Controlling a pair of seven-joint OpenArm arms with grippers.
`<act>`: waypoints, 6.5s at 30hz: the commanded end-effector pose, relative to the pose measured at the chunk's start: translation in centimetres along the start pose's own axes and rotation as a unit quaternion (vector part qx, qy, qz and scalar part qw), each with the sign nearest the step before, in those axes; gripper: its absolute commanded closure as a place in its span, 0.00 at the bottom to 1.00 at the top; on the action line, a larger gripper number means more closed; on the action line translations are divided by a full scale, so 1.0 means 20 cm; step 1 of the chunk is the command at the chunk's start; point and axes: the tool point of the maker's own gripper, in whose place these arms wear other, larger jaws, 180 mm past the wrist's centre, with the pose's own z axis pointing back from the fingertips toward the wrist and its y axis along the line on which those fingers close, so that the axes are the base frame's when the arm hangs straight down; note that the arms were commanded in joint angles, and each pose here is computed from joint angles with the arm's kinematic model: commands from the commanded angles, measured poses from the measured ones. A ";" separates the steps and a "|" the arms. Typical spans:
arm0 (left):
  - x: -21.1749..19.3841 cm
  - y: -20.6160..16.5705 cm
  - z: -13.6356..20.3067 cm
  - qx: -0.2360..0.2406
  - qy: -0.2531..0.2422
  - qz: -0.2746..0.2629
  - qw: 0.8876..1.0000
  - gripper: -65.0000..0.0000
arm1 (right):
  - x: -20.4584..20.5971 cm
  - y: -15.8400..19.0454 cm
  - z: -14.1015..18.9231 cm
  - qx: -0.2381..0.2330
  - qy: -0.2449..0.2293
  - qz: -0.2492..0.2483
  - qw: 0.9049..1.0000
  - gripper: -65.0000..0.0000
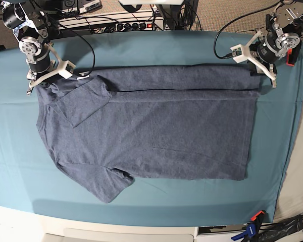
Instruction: Fold the T-shirt properly
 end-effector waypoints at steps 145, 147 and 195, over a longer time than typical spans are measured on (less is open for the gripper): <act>0.15 0.49 0.35 0.134 -0.006 0.017 0.991 0.59 | -0.26 -0.63 0.65 -0.279 0.078 -0.101 0.952 0.60; 0.16 0.63 0.37 0.163 -0.025 0.041 0.985 0.59 | -0.33 -0.75 0.68 -0.317 0.083 -0.166 0.930 0.60; 0.21 0.48 0.11 -0.052 -0.154 0.327 0.931 0.59 | -0.37 -0.79 -0.15 -0.175 -0.108 -0.801 0.562 0.60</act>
